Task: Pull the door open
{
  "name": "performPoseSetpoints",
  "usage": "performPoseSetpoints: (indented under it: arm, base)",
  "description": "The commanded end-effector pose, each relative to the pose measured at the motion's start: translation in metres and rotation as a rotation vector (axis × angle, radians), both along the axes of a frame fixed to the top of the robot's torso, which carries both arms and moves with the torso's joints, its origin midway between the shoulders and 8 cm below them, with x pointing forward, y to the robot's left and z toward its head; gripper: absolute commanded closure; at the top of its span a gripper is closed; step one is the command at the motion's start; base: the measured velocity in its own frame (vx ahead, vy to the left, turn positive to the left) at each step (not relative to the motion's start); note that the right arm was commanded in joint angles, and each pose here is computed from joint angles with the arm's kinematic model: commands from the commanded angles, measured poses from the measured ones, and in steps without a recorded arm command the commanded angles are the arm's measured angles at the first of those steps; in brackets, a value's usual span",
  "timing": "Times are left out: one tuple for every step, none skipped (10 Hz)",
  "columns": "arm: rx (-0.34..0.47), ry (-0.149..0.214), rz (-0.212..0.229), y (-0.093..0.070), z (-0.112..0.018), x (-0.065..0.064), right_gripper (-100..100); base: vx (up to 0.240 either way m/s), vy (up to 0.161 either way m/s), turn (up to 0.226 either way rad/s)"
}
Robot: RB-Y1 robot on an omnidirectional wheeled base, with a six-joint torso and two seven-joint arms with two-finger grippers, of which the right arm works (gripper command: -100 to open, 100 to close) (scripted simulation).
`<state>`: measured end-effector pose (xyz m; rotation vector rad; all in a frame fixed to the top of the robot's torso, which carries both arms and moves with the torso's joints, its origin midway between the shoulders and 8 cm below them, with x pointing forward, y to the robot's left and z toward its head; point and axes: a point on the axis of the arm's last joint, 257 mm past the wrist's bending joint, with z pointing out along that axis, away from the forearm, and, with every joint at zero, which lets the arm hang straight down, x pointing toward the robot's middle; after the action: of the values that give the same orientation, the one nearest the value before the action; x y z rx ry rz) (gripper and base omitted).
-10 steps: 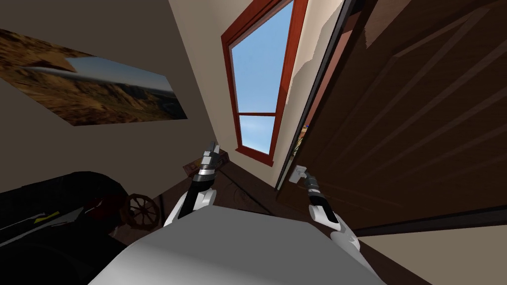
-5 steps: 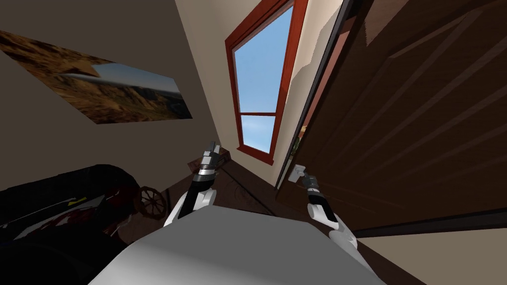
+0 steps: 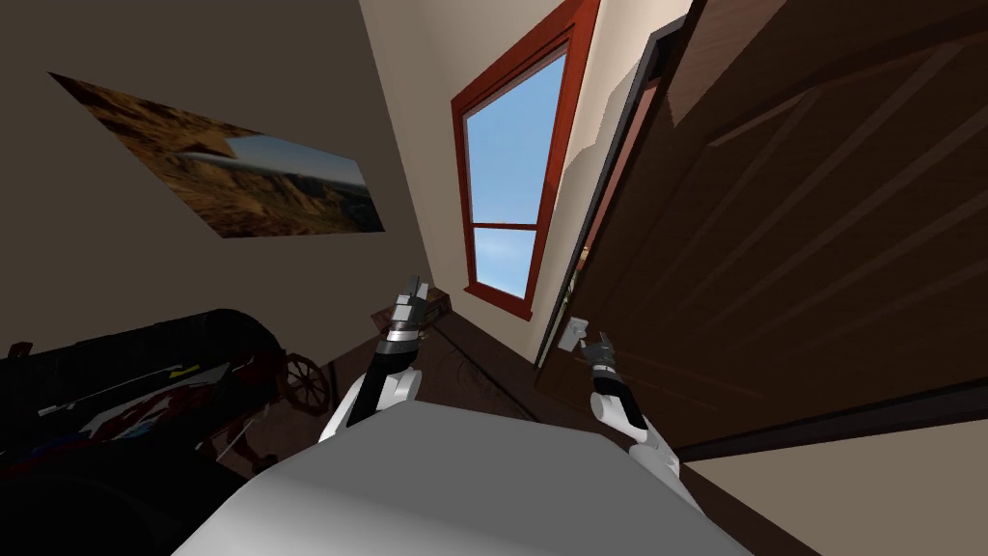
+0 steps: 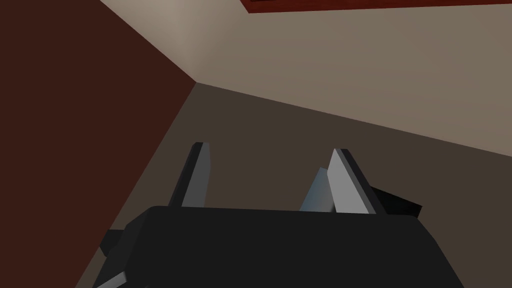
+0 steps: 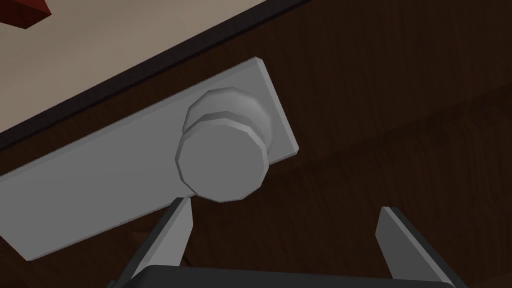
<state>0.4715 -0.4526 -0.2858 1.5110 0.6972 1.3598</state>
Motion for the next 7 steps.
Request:
performPoseSetpoints:
  arm:
    - [0.102, -0.025, -0.002, 0.008, -0.001, 0.002, -100]
    - [0.168, -0.042, -0.003, 0.013, -0.002, 0.004, -100]
    - [0.236, -0.059, -0.005, 0.018, -0.003, 0.005, -100]
    - [0.304, -0.077, -0.006, 0.023, -0.004, 0.007, -100]
    - [0.377, -0.096, -0.008, 0.029, -0.005, 0.008, -100]
    - [0.448, -0.114, -0.009, 0.035, -0.006, 0.01, -100]
    - [0.456, -0.116, -0.008, 0.035, -0.006, 0.01, -100]
  base:
    - [-0.093, -0.018, 0.048]
    - [-0.098, -0.024, 0.034]
    - [-0.081, -0.042, 0.037]
    - [-0.082, -0.043, 0.056]
    - [-0.109, -0.044, 0.051]
    - [-0.12, -0.043, 0.05]
    - [-0.075, -0.025, 0.009]
